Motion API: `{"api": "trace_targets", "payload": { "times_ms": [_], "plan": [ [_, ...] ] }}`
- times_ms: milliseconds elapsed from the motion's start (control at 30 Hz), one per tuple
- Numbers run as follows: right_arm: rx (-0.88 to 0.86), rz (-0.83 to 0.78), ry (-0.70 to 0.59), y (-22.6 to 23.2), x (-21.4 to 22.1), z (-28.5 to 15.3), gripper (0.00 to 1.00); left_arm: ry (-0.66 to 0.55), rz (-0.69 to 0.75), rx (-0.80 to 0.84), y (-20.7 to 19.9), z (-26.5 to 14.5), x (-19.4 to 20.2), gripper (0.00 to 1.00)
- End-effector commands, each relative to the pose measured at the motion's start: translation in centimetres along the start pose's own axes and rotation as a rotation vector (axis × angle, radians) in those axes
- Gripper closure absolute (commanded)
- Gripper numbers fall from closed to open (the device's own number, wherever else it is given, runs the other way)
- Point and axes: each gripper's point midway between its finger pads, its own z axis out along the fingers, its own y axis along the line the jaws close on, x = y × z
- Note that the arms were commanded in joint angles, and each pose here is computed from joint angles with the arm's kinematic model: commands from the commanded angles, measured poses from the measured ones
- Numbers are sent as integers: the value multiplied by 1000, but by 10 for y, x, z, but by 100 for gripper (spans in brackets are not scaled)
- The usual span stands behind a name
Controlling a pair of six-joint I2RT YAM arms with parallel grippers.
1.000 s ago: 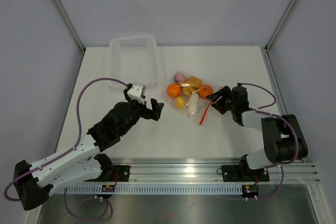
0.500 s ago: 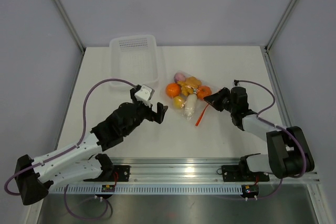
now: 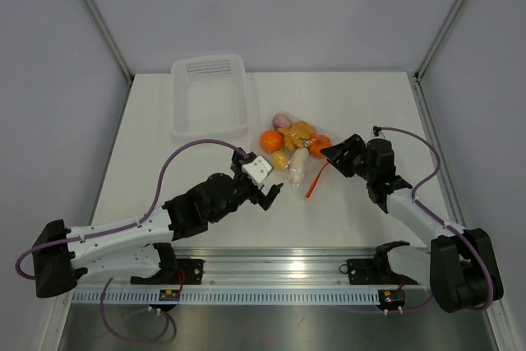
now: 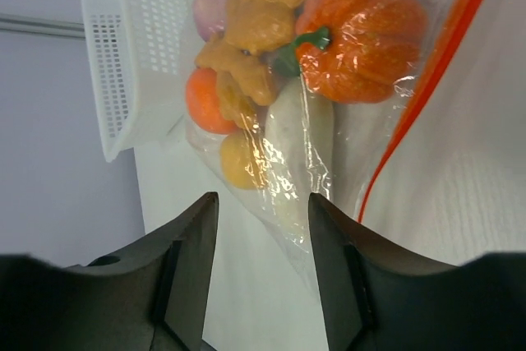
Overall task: Open the zip-top bag and remove the fake food
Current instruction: Pick up the zipper food storage bag at the center of the board.
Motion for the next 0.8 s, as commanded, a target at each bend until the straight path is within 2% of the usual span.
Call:
{"api": "trace_targets", "payload": {
  "times_ms": [0, 33, 67, 300, 467, 667, 700, 733, 767],
  "plan": [
    [92, 6, -18, -18, 0, -1, 44, -81, -20, -126, 21, 2, -23, 1],
    [104, -4, -25, -21, -1, -1, 33, -81, -42, -150, 25, 1, -22, 1],
    [129, -6, -39, -27, -3, -1, 30, -75, -47, -189, 32, 0, -21, 1],
    [172, 24, 52, -48, 15, 23, 31, -66, -67, -189, 30, 2, -21, 1],
    [152, 51, 65, -52, 21, 33, 33, -57, -66, -190, 31, 1, -21, 1],
    [135, 44, 77, -51, 27, 49, 41, -76, -46, -99, 17, -1, -25, 1],
    [128, 41, 78, -47, 27, 53, 46, -70, -26, -80, 14, 1, -24, 1],
    [123, 41, 84, -46, 29, 55, 59, -60, -15, -61, 11, 2, -22, 1],
    [134, 43, 103, -49, 34, 59, 67, -52, -7, -39, 6, 3, -21, 1]
  ]
}}
